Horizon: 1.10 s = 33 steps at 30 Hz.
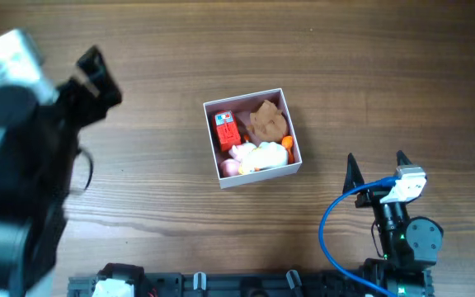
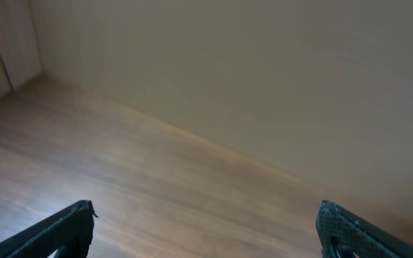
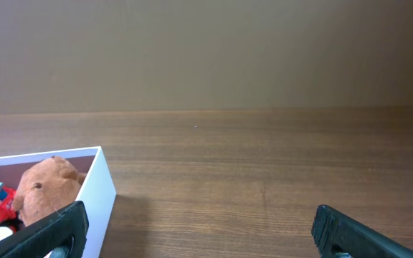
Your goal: Pack container
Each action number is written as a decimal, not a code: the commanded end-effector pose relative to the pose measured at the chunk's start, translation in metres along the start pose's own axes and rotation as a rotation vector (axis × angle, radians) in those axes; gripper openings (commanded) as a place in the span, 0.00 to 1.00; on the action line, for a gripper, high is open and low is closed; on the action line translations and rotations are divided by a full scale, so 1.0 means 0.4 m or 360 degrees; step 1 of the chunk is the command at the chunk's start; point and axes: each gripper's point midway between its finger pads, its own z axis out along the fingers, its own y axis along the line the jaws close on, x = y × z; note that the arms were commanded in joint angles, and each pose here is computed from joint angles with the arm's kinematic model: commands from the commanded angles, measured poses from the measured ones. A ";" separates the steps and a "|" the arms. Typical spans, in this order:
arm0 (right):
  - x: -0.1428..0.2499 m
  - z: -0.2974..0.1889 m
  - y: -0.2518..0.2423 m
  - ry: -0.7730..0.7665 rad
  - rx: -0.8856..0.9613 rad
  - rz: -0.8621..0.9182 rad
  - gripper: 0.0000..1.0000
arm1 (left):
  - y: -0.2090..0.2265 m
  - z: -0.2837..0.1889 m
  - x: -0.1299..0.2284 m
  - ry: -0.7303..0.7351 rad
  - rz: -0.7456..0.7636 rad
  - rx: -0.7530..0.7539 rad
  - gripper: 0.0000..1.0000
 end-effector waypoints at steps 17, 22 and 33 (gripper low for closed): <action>-0.001 0.000 0.009 -0.0012 -0.0028 -0.0018 0.99 | 0.128 -0.107 0.293 -0.0677 -0.0141 0.0472 1.00; -0.001 0.000 0.009 -0.0012 -0.0028 -0.0018 0.99 | 0.143 -0.007 0.387 -0.0699 -0.0132 0.0513 1.00; -0.001 0.000 0.009 -0.0012 -0.0028 -0.0018 0.99 | 0.171 0.077 0.546 -0.0461 -0.0105 0.0479 1.00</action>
